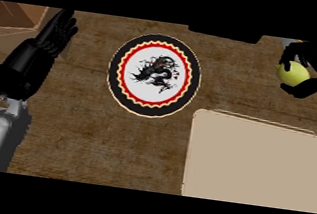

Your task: Pick the lemon from the tray and place it in the plate

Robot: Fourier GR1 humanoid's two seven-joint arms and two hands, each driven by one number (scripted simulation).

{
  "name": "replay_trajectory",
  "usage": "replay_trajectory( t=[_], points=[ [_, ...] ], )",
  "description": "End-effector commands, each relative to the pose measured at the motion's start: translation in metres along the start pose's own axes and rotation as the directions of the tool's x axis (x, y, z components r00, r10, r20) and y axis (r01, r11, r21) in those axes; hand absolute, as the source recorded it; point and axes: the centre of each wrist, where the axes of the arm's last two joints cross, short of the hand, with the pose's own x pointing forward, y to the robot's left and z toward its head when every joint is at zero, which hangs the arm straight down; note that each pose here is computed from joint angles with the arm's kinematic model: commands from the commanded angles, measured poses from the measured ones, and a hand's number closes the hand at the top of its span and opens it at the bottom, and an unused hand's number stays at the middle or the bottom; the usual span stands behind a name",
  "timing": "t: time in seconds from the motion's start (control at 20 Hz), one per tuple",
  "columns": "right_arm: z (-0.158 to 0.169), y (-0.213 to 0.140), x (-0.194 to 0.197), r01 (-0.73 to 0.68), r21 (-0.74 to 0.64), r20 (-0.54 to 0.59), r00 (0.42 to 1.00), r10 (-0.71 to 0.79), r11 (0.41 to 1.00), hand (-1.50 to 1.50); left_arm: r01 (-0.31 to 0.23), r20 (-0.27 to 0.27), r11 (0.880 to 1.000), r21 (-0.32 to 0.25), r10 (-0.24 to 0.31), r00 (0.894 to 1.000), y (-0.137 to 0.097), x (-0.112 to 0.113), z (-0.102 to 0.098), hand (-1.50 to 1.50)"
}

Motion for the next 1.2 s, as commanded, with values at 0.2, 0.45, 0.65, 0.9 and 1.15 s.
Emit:
replay_trajectory(
  t=[0.2,0.45,0.65,0.9,1.15],
  points=[
    [-0.048,-0.011,0.032,0.316,-0.009,0.3,0.906,-0.299,0.949,1.5,-0.001,-0.026,1.0,0.028,0.001,1.0,0.012,-0.016,0.011,0.0],
    [-0.087,-0.006,0.075,0.33,0.065,0.383,0.863,-0.329,0.942,1.5,-0.001,-0.039,0.999,0.046,0.003,0.999,0.01,-0.016,0.013,0.0],
    [-0.118,0.001,0.119,0.338,0.088,0.416,0.842,-0.343,0.937,1.5,0.006,-0.034,0.999,0.044,-0.004,0.999,0.026,-0.014,0.015,0.0],
    [-0.142,0.018,0.169,0.396,0.16,0.411,0.806,-0.425,0.904,1.5,0.023,-0.052,0.996,0.081,-0.019,0.998,0.006,-0.024,0.018,0.0],
    [-0.16,0.035,0.212,0.385,0.192,0.38,0.819,-0.43,0.903,1.5,0.01,-0.039,0.998,0.057,-0.008,0.999,0.025,-0.019,0.012,0.0]
  ],
)
